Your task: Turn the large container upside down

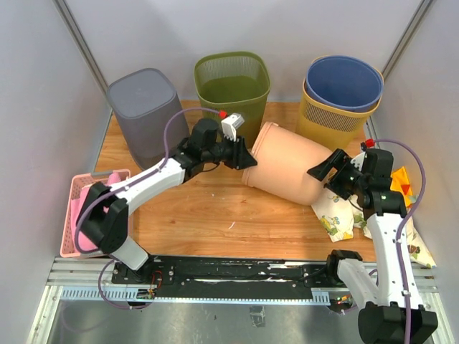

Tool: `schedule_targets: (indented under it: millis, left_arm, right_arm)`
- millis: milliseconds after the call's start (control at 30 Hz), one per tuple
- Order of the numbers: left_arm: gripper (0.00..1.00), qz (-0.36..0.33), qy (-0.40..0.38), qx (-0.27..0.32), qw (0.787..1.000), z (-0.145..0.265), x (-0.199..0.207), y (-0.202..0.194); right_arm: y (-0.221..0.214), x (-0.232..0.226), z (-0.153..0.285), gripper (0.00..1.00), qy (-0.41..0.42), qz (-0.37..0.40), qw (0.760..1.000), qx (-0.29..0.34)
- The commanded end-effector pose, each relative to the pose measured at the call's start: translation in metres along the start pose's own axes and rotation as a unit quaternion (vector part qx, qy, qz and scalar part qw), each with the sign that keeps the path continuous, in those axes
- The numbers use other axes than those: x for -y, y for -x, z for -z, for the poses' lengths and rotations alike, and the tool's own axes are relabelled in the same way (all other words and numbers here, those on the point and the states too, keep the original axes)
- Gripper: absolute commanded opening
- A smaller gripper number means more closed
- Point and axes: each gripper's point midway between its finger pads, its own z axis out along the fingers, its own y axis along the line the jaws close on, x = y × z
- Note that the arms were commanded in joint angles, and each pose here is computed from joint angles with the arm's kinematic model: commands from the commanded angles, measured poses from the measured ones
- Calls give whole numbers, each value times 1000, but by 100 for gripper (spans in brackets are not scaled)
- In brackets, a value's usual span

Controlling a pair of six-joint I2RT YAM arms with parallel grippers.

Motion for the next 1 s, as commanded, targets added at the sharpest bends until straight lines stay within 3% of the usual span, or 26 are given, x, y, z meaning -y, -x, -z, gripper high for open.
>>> schedule_targets:
  millis: [0, 200, 300, 400, 567, 967]
  left_arm:
    - [35, 19, -86, 12, 996, 29, 67, -7]
    - [38, 47, -59, 19, 997, 60, 72, -23]
    - [57, 41, -19, 31, 998, 71, 65, -18]
    - [63, 28, 22, 32, 999, 78, 56, -11]
    - [56, 32, 77, 28, 996, 86, 43, -5]
    - [33, 72, 88, 7, 993, 73, 32, -25]
  right_arm:
    - [-16, -27, 11, 83, 78, 9, 996, -35]
    - [-20, -14, 19, 82, 43, 32, 998, -32]
    - [-14, -8, 21, 82, 22, 46, 999, -16]
    - [-7, -8, 20, 83, 17, 53, 998, -7]
    - [0, -7, 11, 83, 14, 58, 998, -4]
    - [22, -13, -15, 84, 37, 98, 995, -2]
